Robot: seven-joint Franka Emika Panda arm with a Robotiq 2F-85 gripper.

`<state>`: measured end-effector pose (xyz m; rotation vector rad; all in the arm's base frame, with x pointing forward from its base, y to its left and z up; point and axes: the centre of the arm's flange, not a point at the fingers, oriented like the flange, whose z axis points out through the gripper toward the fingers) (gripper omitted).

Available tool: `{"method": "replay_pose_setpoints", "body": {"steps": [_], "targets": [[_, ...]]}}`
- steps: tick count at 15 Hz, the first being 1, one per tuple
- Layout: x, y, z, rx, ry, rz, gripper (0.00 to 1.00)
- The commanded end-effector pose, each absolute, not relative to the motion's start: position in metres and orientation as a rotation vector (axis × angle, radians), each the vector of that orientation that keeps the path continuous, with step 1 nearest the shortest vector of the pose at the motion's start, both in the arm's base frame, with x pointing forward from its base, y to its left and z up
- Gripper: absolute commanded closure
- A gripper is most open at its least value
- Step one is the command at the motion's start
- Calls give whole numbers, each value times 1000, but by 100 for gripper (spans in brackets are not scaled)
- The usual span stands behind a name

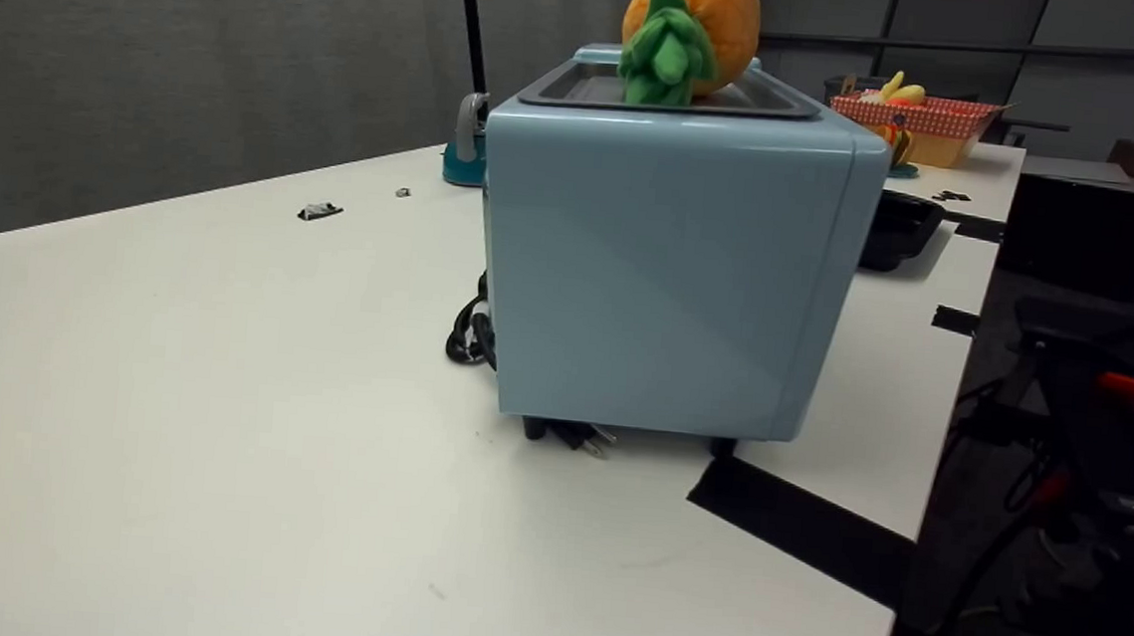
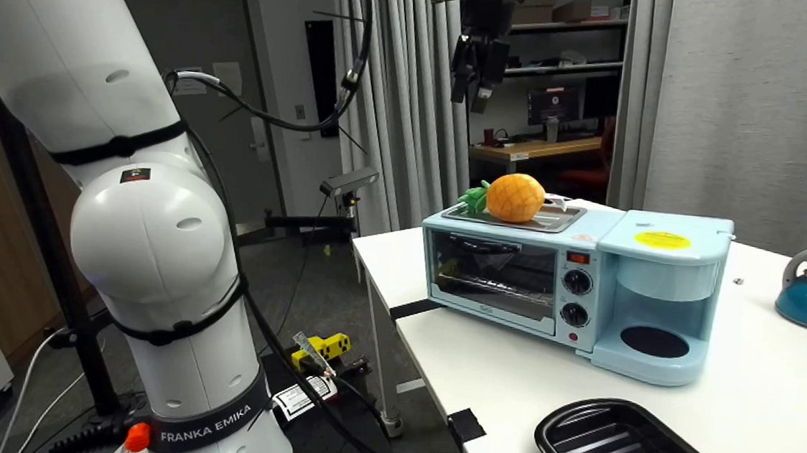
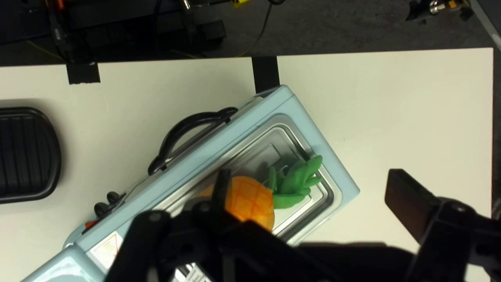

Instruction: Press the button on the top of the toaster oven

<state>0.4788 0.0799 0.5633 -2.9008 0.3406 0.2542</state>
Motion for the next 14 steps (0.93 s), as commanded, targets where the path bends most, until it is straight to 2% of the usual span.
{"method": "replay_pose_setpoints", "body": {"steps": [1, 14], "targets": [[518, 82, 576, -2935, 313, 149, 0], [602, 31, 586, -3031, 404, -33, 0]]}}
